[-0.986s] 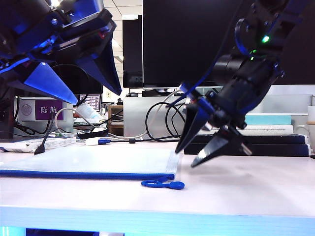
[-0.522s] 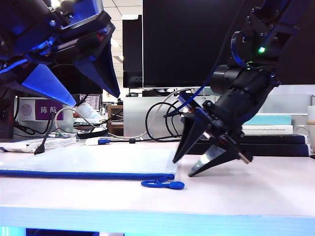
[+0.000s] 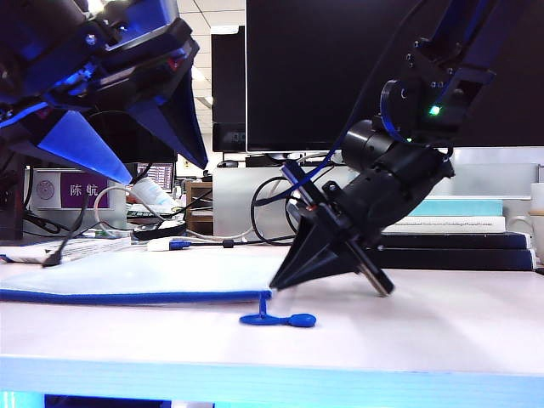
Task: Pick up the transparent plastic file bag with a blue zipper and open its zipper.
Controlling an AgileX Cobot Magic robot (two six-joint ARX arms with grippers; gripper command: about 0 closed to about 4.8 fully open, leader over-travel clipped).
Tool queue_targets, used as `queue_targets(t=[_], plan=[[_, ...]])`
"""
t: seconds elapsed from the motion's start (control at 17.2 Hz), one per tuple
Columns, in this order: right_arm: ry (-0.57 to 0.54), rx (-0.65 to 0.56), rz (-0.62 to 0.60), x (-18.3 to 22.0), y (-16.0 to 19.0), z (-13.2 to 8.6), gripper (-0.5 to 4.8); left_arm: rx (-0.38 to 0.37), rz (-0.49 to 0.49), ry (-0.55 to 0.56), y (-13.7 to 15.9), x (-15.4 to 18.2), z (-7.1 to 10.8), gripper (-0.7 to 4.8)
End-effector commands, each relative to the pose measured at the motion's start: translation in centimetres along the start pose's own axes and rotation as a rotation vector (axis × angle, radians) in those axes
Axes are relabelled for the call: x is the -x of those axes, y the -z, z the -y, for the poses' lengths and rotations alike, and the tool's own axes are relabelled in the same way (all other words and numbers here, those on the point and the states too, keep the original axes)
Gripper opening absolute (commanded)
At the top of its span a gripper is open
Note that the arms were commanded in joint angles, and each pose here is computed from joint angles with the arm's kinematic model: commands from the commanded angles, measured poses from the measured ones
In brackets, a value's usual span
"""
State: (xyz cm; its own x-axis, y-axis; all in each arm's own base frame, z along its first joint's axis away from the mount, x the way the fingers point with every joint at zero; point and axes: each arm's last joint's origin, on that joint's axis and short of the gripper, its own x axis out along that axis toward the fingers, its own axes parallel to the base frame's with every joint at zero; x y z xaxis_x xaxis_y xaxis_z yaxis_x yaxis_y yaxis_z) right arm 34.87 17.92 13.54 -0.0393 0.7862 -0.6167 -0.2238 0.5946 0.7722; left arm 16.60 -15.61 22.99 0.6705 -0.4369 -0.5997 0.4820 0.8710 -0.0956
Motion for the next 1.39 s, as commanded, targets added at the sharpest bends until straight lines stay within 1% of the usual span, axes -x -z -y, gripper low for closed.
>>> queue_targets(t=[0.06, 0.17, 0.23, 0.29, 0.35, 0.46, 0.58, 0.64, 0.7, 0.75, 0.87, 0.93, 1.04, 1.16, 1.22, 1.33, 1.39], plan=[[-0.052, 0.062, 0.079, 1.2, -0.8, -1.7, -0.09, 0.009, 0.000, 0.054, -0.1, 0.1, 0.2, 4.79], [-0.084, 0.093, 0.113, 2.2, -1.0, -3.0, -0.09, 0.053, -0.013, 0.128, -0.1, 0.2, 0.5, 4.79], [-0.103, 0.103, 0.131, 2.8, -1.0, -3.7, -0.09, 0.054, -0.019, 0.152, -0.1, 0.2, 0.9, 4.79], [-0.127, 0.136, 0.157, 3.6, -1.1, -4.6, -0.09, 0.037, -0.018, 0.162, 0.1, 0.4, 1.6, 4.52], [-0.144, 0.154, 0.182, 4.5, -1.2, -5.7, -0.09, 0.011, 0.003, 0.125, 0.4, 0.6, 2.7, 4.30], [-0.176, 0.178, 0.198, 5.4, -1.1, -6.9, -0.09, -0.030, 0.092, 0.007, 0.8, 1.1, 4.2, 4.30], [-0.228, 0.190, 0.190, 6.2, -0.9, -7.8, -0.09, -0.042, 0.196, -0.031, 1.4, 1.5, 5.8, 4.26], [-0.262, 0.173, 0.176, 6.5, -0.8, -8.2, -0.09, -0.029, 0.228, -0.064, 1.9, 1.5, 6.0, 3.98], [-0.285, 0.170, 0.165, 6.6, -0.8, -8.4, -0.09, -0.017, 0.230, -0.065, 2.2, 1.4, 6.0, 3.71], [-0.296, 0.174, 0.160, 6.8, -0.7, -8.6, -0.09, -0.006, 0.238, -0.065, 2.5, 1.3, 5.9, 3.65], [-0.333, 0.184, 0.141, 7.2, -0.3, -9.4, -0.09, 0.018, 0.278, -0.063, 3.0, 1.0, 5.7, 3.65], [-0.346, 0.198, 0.143, 7.7, -0.2, -9.9, -0.09, 0.034, 0.304, -0.023, 3.0, 1.0, 5.8, 3.65], [-0.360, 0.207, 0.141, 8.2, 0.1, -10.5, -0.09, 0.047, 0.329, -0.019, 2.8, 1.0, 5.8, 3.66], [-0.395, 0.208, 0.108, 8.5, 0.4, -10.8, -0.09, 0.030, 0.387, -0.003, 2.2, 1.2, 6.0, 3.65], [-0.404, 0.210, 0.093, 8.4, 0.7, -11.1, -0.09, 0.033, 0.429, 0.004, 1.7, 1.4, 6.0, 3.65], [-0.421, 0.212, 0.074, 8.2, 0.9, -11.7, -0.09, 0.035, 0.454, 0.026, 1.2, 1.3, 5.6, 3.65], [-0.427, 0.222, 0.060, 7.9, 1.2, -12.1, -0.09, 0.042, 0.461, 0.055, 0.9, 1.2, 5.3, 3.65]])
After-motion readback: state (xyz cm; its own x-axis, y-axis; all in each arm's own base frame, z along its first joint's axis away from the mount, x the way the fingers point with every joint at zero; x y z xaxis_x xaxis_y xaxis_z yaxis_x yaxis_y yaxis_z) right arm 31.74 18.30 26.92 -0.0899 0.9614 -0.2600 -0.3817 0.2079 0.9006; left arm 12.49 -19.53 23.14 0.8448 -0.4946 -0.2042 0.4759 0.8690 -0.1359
